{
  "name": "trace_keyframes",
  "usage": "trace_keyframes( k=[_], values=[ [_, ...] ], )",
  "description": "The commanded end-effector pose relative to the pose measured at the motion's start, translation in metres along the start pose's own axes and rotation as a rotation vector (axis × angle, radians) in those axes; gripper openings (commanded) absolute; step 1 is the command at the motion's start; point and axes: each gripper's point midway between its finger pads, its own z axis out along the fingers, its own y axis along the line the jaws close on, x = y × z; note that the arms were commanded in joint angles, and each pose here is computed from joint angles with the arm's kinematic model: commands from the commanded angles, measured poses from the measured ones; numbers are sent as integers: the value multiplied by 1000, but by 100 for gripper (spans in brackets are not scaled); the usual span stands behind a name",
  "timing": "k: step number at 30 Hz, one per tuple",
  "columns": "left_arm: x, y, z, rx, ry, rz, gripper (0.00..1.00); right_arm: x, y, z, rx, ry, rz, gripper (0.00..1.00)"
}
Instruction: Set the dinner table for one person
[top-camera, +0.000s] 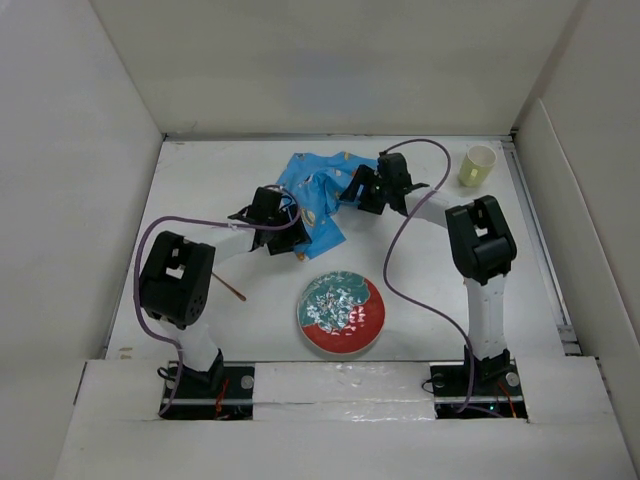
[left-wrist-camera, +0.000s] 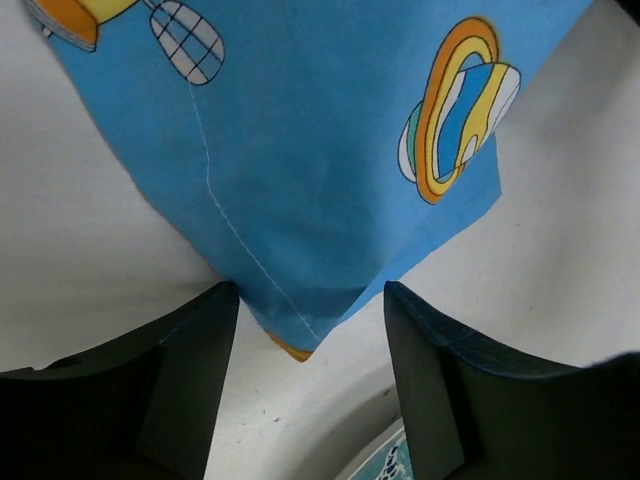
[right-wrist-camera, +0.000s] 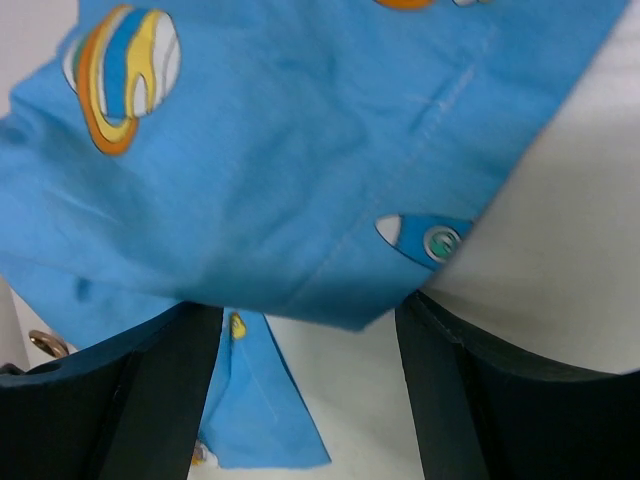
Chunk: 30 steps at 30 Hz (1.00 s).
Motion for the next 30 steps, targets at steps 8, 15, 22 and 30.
trace_keyframes(
  k=[8,15,22,30],
  values=[
    [-27,4,11,-94,-51,41,8,-63,40,13,-75,-207,-58,35],
    [-88,10,-17,-145,-171,61,0,-100,66,-23,-94,-316,-140,2],
    [-179,-13,-77,-196,-378,149,0,-156,106,-105,-125,-434,-284,0],
    [-293,-63,-204,-148,-684,154,0,-215,172,-237,-297,-481,-395,0]
  ],
)
